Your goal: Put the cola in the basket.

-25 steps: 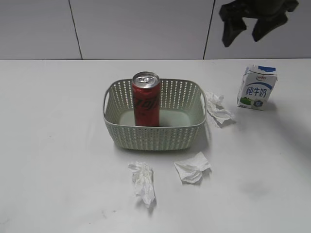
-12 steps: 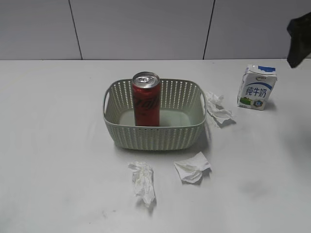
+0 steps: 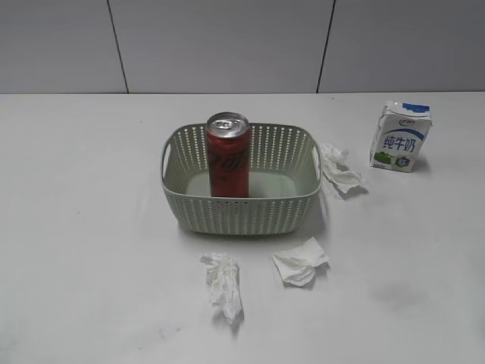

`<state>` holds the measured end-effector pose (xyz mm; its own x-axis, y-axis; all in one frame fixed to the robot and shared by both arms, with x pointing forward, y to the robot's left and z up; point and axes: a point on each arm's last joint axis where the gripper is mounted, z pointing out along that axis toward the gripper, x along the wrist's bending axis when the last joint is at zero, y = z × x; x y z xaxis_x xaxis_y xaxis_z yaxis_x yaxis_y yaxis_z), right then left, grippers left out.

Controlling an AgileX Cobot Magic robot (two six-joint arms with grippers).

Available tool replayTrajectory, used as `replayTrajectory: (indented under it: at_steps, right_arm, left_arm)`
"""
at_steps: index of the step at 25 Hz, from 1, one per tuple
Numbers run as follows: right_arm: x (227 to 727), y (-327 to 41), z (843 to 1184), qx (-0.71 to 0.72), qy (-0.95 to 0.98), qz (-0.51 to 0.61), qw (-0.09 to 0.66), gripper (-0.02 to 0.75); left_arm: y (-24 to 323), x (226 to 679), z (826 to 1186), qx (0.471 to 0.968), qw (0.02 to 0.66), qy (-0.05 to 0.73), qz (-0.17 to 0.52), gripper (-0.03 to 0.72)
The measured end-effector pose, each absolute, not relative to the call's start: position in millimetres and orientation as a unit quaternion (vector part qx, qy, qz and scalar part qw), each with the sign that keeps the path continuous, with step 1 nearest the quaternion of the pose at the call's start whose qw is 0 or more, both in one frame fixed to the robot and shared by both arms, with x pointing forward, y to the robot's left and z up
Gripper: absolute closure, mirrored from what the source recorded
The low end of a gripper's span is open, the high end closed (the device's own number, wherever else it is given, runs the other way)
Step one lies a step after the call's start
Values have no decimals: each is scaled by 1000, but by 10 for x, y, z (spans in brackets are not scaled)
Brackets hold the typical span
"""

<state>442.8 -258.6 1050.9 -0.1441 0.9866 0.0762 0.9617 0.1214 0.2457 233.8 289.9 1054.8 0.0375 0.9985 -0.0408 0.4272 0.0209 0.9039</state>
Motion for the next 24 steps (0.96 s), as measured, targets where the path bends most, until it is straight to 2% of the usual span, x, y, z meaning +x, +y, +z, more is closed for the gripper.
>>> replayTrajectory:
  at_steps: [4,10,17,24]
  right_arm:
    - [3975,-2659,10369,651,744,136,66,157]
    - [3432,-2749,10345,639,733,202,121,158]
    - [2982,-2825,10264,613,706,295,198,158]
    - [2700,-2871,10353,579,673,375,264,158]
  left_arm:
    - [2899,2338,10548,600,398,594,359,471]
    - [2899,2338,10548,600,398,594,359,471]
    - [2899,2338,10548,600,398,594,359,471]
    - [2899,2338,10548,600,398,594,359,471]
